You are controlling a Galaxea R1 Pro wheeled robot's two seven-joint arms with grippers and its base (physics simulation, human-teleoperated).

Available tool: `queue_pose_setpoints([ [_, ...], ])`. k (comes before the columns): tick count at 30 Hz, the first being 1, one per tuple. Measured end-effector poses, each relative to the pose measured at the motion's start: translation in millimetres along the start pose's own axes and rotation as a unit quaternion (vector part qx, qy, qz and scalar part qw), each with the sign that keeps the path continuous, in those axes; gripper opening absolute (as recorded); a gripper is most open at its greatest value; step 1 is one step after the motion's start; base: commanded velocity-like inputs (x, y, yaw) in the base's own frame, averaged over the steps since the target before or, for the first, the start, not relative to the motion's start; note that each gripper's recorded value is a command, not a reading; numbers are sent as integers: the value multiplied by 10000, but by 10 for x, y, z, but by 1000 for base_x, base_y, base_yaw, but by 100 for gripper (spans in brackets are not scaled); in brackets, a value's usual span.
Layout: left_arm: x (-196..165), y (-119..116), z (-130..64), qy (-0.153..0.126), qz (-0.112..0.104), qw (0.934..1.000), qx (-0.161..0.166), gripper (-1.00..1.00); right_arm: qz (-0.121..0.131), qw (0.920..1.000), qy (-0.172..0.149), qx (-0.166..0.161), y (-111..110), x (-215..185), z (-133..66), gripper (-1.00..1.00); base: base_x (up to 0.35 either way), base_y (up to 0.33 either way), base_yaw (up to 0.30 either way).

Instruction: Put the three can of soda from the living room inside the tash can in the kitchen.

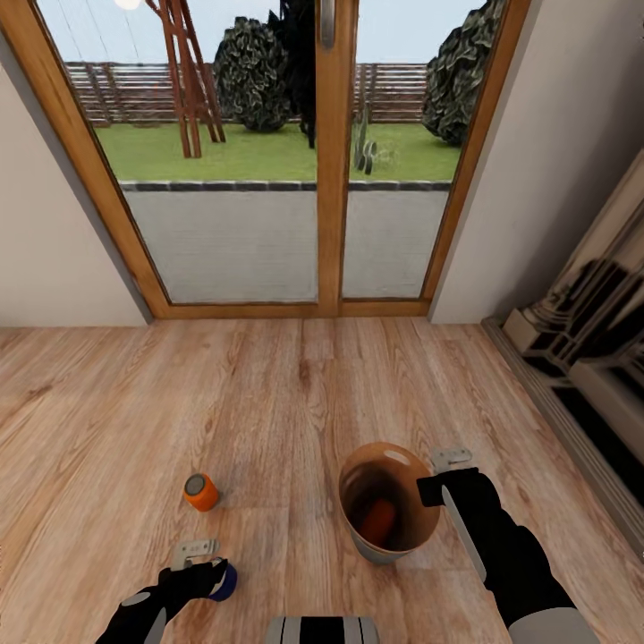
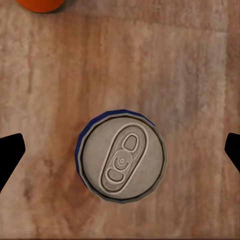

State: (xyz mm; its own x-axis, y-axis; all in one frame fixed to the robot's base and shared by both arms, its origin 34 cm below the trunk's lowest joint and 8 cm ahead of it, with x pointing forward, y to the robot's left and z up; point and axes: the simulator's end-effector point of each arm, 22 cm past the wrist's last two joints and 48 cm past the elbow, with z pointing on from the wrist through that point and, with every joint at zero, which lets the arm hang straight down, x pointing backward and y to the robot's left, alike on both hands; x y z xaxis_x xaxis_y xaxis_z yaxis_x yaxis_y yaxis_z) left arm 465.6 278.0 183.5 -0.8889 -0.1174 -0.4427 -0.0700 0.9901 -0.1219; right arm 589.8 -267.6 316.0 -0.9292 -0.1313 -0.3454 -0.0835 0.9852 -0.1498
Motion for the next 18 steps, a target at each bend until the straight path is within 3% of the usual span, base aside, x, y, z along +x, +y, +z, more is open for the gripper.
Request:
queue_pose_setpoints([
  [18,-27,-4,-3,-29,4,10000,8,100,8,10000,1,-13,6,1,0,-100,-1,0,0],
])
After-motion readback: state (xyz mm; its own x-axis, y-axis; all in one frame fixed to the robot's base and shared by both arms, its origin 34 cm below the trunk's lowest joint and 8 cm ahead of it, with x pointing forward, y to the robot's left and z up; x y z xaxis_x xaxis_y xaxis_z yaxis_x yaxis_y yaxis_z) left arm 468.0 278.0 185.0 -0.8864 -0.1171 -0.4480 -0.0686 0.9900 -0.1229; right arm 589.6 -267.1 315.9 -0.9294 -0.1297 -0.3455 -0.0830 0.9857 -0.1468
